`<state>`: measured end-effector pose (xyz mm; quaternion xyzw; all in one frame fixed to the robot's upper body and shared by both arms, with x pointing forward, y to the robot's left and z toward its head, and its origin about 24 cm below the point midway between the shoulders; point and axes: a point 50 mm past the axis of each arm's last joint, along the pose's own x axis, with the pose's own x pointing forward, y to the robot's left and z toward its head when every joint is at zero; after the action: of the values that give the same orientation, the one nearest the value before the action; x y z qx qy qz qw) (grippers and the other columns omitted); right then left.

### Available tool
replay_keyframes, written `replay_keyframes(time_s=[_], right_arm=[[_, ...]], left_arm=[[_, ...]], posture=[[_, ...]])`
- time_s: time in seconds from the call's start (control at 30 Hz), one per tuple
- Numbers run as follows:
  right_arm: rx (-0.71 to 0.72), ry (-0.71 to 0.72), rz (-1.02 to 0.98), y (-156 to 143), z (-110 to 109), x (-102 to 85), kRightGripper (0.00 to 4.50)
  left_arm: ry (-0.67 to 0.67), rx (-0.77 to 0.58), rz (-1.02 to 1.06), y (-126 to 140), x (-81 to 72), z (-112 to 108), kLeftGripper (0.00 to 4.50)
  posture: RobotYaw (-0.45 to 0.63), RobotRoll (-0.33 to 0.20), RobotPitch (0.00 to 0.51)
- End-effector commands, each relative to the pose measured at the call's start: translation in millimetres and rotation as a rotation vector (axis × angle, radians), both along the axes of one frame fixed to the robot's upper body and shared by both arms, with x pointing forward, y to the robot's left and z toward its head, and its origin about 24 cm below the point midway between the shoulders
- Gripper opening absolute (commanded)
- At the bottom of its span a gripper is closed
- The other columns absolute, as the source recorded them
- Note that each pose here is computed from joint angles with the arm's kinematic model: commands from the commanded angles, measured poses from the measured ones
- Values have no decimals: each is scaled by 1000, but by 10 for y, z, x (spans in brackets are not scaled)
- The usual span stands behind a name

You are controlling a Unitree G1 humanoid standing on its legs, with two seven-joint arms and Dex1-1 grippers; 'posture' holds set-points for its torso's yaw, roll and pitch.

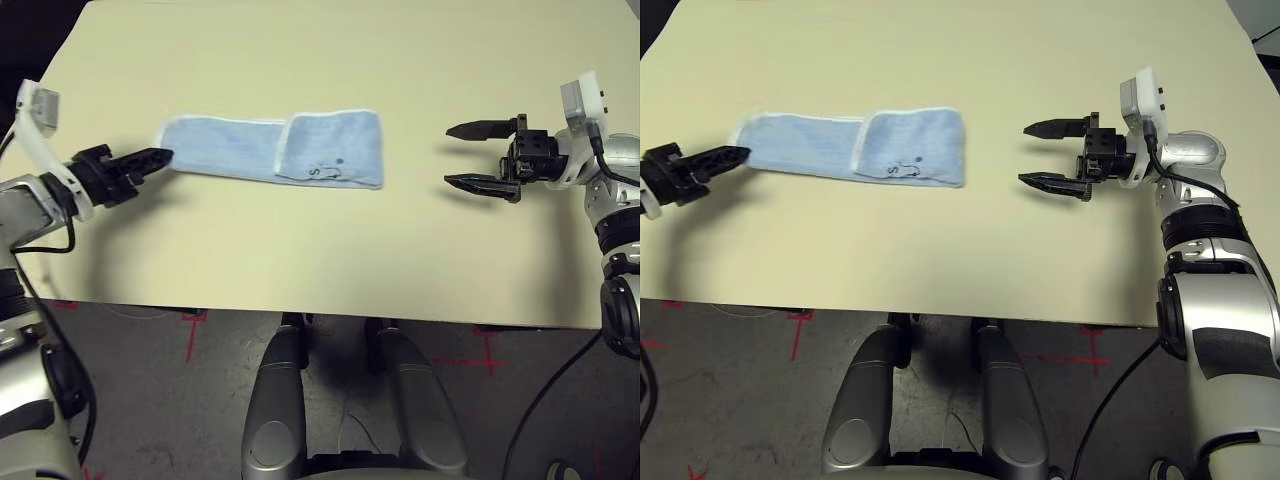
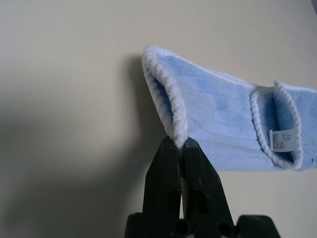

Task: Fold the towel and set it aside.

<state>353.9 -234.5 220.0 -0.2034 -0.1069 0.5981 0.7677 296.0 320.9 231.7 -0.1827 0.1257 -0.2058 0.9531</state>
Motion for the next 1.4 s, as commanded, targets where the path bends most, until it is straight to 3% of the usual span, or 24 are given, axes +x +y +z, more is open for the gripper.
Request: replay_keyframes(time_s=[0.03,0.23,0.37,0.53,0.73,1.07,1.4], right_arm=[[1,2,1,-6,-4,-4,4500],[2,14,-1,0,-55,3,4500],[-1,26,-3,10,-106,12,4500],[-7,26,0,40,-148,24,4500],[-5,22,-6,30,-162,24,4500],[-1,25,-37,-63,-176,5,4500],[4,24,-25,-14,-159,24,4500]], left_arm=[[-9,15,-13,-26,47,-8,70],[-70,17,-123,-290,161,128,70],[-160,0,-270,-616,201,414,70],[-247,-42,-464,-964,126,736,70],[-279,-50,-639,-1261,24,933,70],[-199,31,-824,-1543,-39,815,70],[-200,111,-800,-1909,198,643,70]], posture=[[87,0,303],[83,0,302],[83,0,299],[85,0,293],[82,0,293],[78,0,293],[91,0,294]])
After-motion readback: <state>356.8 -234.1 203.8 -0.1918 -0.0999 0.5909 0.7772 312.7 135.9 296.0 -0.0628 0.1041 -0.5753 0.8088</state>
